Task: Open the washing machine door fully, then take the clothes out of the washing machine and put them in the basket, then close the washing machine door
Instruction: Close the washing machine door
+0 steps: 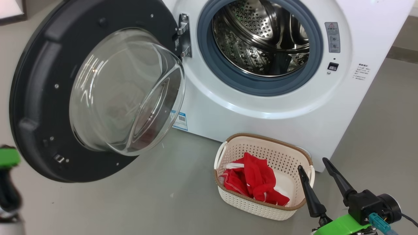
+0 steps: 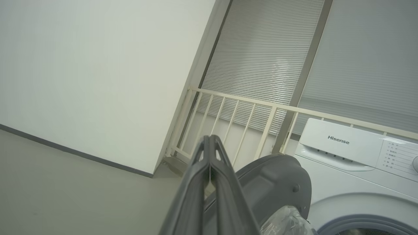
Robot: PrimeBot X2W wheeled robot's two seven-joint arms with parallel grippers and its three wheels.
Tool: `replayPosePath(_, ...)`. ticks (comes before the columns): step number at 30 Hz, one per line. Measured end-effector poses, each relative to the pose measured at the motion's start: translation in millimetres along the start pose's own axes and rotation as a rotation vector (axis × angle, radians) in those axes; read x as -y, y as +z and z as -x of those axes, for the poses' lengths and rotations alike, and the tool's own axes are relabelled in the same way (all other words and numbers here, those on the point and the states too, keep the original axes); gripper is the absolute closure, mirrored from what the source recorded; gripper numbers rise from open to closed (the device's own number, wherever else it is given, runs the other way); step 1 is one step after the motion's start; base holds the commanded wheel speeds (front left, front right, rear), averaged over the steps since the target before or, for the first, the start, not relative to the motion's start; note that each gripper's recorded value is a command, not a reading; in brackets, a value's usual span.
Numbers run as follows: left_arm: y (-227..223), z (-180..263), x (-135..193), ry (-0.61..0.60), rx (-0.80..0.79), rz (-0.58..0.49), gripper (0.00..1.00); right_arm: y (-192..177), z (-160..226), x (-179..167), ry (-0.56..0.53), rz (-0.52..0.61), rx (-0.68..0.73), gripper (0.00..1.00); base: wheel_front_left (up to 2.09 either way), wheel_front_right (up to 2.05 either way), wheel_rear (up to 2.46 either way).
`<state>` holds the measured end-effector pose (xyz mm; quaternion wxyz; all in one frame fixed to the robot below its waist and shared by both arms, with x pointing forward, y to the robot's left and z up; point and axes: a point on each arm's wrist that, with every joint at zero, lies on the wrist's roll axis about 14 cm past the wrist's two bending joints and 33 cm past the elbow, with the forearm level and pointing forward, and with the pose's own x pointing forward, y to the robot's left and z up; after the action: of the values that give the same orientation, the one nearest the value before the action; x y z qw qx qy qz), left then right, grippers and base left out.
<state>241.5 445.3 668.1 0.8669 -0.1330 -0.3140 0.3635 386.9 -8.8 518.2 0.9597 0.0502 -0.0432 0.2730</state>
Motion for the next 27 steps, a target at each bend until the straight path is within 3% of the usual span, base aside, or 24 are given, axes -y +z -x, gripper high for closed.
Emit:
replayPosePath(6, -6.8, -32.4, -23.8, 0.098, -0.056, 0.109, 1.0, 3.5, 3.7, 2.8, -0.012, 0.007, 0.007, 0.0, 0.0, 0.0, 0.0)
replayPosePath(14, -56.0, -55.5, -21.0, 0.227, -0.342, 0.484, 1.0, 1.9, 8.5, 3.4, -0.016, 0.019, -0.001, 0.0, 0.0, 0.0, 0.0)
replayPosePath(21, -109.3, -36.2, -13.8, 0.276, -0.681, 0.58, 1.0, 2.0, 13.9, 6.1, -0.027, 0.028, -0.003, 0.0, 0.0, 0.0, 0.0)
replayPosePath(27, -129.2, -22.9, 4.2, 0.253, -0.817, 0.705, 1.0, 2.5, 16.1, 8.3, -0.035, 0.031, -0.006, 0.0, 0.0, 0.0, 0.0)
